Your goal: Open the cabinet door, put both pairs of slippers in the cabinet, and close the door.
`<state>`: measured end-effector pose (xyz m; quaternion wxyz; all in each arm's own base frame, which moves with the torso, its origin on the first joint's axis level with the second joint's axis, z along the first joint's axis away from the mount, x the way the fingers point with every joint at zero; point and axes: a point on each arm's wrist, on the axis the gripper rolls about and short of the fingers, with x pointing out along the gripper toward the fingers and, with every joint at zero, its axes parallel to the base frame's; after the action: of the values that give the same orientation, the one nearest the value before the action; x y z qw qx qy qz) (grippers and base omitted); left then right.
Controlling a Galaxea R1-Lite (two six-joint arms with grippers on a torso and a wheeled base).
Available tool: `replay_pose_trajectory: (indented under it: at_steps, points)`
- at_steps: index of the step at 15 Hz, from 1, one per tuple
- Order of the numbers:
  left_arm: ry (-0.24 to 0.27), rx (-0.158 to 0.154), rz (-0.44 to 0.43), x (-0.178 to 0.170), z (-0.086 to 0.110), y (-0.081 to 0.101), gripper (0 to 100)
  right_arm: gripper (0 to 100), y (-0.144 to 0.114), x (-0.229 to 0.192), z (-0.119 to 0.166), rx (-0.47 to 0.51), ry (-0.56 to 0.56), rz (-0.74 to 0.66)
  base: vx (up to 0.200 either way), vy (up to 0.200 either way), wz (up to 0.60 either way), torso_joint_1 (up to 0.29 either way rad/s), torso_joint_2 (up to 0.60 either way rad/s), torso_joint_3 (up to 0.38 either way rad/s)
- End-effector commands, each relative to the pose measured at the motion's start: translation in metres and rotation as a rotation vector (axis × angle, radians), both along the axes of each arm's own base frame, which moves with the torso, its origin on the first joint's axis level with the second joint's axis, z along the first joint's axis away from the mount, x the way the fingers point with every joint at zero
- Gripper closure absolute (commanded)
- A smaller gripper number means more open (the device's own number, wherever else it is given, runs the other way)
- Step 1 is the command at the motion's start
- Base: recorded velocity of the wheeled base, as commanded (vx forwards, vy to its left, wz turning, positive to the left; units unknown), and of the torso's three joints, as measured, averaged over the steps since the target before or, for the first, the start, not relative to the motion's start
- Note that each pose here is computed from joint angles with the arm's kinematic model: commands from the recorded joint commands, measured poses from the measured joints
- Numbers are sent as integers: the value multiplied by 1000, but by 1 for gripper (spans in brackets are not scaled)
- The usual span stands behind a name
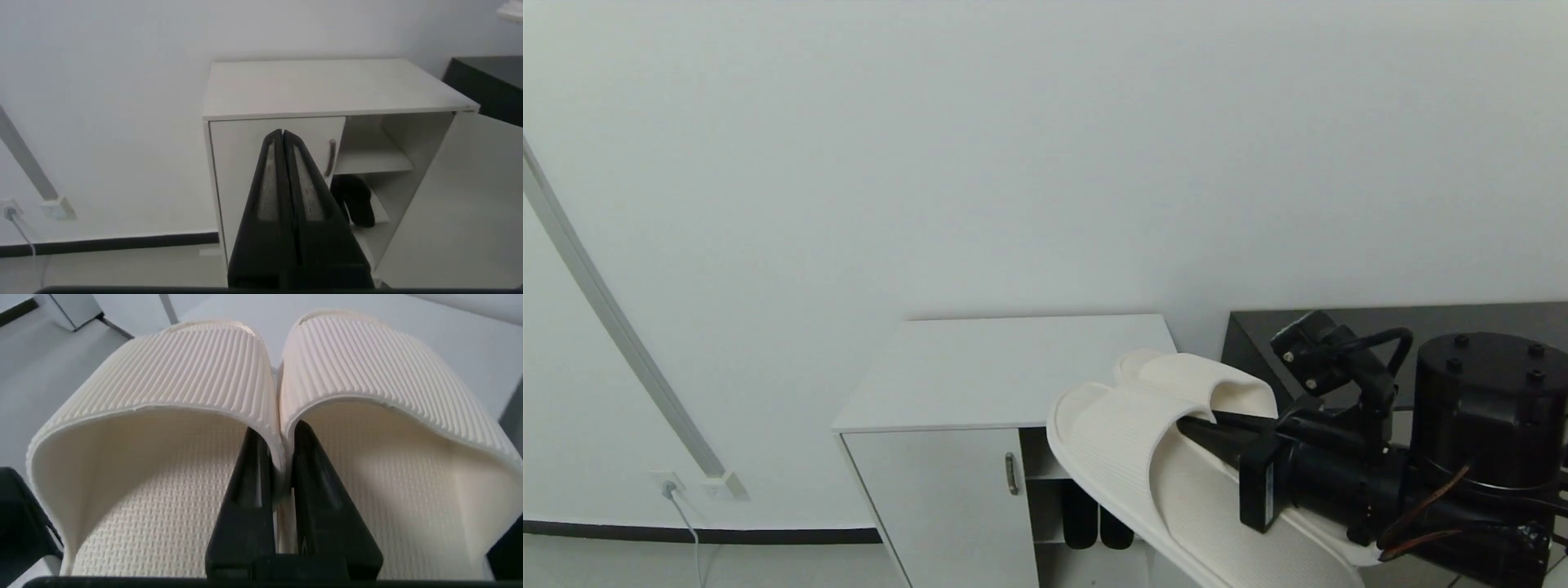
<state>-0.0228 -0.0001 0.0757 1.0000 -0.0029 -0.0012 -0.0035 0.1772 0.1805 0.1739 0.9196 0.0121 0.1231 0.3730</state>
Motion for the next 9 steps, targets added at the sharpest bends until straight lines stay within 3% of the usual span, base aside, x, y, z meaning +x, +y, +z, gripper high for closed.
replay_pose_trajectory:
  at_steps: [1, 9]
  points:
    - [-1, -3, -1, 0, 0, 0, 100, 100, -1, -1, -2, -8, 6, 3, 0, 0, 0, 0, 0, 0]
    - [-1, -5, 1, 0, 0, 0, 100, 100, 1, -4, -6, -17, 16, 20, 0, 0, 0, 0, 0, 0]
